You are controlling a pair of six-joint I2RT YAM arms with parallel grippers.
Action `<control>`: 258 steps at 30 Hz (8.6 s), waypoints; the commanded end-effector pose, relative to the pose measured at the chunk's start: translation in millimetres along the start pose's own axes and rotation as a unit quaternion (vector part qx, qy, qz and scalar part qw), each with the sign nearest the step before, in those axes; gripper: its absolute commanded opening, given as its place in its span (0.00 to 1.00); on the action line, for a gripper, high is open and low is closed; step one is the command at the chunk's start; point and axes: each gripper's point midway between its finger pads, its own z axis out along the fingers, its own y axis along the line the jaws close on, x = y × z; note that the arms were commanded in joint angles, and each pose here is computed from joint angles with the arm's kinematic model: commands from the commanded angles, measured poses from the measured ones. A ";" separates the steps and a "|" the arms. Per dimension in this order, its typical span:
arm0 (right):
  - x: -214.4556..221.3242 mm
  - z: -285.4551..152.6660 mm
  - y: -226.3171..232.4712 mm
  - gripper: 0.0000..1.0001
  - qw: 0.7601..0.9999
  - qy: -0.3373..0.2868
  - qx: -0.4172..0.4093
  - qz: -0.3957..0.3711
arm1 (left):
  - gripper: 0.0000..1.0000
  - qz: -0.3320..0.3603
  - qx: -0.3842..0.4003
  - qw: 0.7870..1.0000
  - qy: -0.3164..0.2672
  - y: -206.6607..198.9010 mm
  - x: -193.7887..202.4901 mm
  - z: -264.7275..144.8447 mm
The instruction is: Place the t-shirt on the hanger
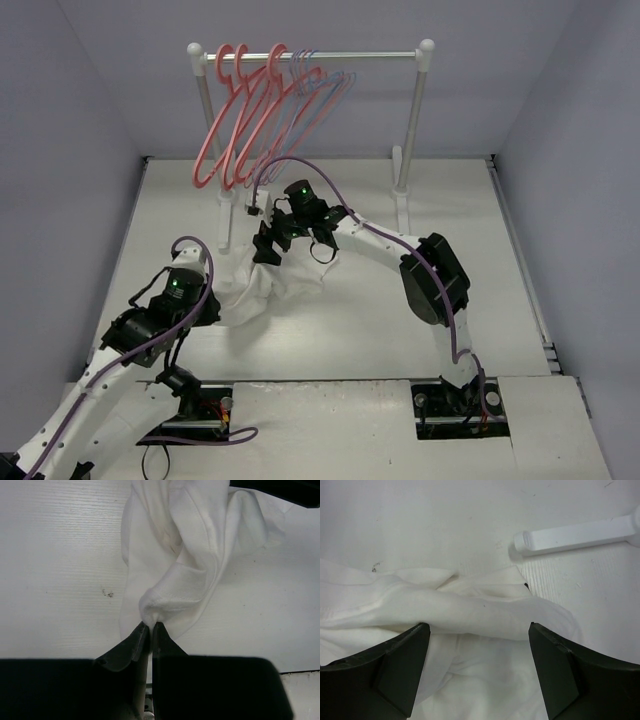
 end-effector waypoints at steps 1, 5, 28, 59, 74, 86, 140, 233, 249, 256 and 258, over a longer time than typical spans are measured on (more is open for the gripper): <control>-48.1 -9.3 -3.7 0.76 0.997 -0.051 0.007 -0.057 | 0.00 0.012 0.014 1.000 -0.019 -8.1 -18.1 -9.4; -32.6 -0.9 -1.6 0.76 0.998 -0.039 -0.006 -0.046 | 0.00 0.015 0.018 0.999 -0.024 -8.9 -20.5 -11.8; -73.1 4.5 -4.0 0.00 0.995 -0.065 0.017 -0.075 | 0.00 0.032 0.037 0.998 -0.048 -18.7 -42.9 -26.0; -40.8 -231.3 37.8 0.00 0.946 -0.037 0.320 -0.021 | 0.00 0.204 0.140 0.951 -0.185 -121.3 -180.9 -21.5; 84.4 -185.8 113.5 0.30 0.954 0.014 0.228 0.192 | 0.00 0.112 0.143 0.973 -0.139 -116.6 -20.3 41.6; -21.2 -228.4 30.1 0.41 0.910 -0.076 0.371 0.169 | 0.10 0.150 0.190 0.966 -0.090 -115.6 30.3 14.7; -195.4 -223.5 -161.1 0.06 0.793 -0.305 0.467 0.244 | 0.71 0.023 0.005 0.990 -0.138 -63.1 -51.2 -34.3; -130.8 -385.3 -113.7 0.00 0.797 -0.203 0.562 0.082 | 0.71 0.073 0.003 0.991 -0.110 -101.0 -62.7 -23.2; 13.2 -357.1 -4.4 0.00 0.838 -0.141 0.505 0.150 | 0.64 0.003 -0.059 0.997 0.048 -99.9 11.0 56.7; 37.7 -354.7 8.6 0.00 0.840 -0.114 0.503 0.170 | 0.61 0.020 0.019 0.994 0.105 -134.1 39.9 84.3; 36.4 -354.5 11.5 0.00 0.838 -0.124 0.499 0.181 | 0.61 0.030 0.017 0.991 0.127 -135.8 50.5 90.7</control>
